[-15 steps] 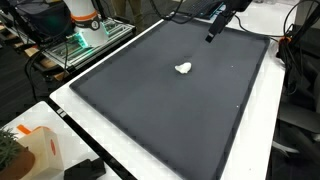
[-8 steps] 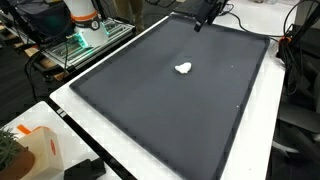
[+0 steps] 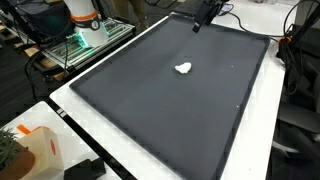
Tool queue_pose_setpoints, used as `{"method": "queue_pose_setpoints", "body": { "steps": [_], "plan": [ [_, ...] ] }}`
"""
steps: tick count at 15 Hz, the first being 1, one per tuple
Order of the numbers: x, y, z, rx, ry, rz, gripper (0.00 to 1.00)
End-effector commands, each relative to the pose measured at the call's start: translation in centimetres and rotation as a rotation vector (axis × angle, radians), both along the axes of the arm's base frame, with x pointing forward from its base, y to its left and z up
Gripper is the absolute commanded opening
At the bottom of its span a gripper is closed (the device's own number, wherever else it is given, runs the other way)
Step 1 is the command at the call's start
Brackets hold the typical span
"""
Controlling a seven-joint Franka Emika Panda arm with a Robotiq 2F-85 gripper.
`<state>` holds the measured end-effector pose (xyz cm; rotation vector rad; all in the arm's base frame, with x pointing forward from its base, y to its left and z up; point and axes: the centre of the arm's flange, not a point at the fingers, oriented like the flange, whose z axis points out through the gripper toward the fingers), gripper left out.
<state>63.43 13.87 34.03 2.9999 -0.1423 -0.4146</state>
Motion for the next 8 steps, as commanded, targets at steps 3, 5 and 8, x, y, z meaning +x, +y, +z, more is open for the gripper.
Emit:
{"method": "queue_pose_setpoints", "body": {
  "steps": [3, 5, 8],
  "plan": [
    [-9.0, -1.3, 2.7, 0.031, 0.021, 0.05, 1.0],
    [-11.6, -0.6, 3.9, 0.057, 0.006, 0.05, 1.0],
    [-16.1, 0.9, 5.5, 0.125, -0.026, 0.013, 1.0]
  ]
}}
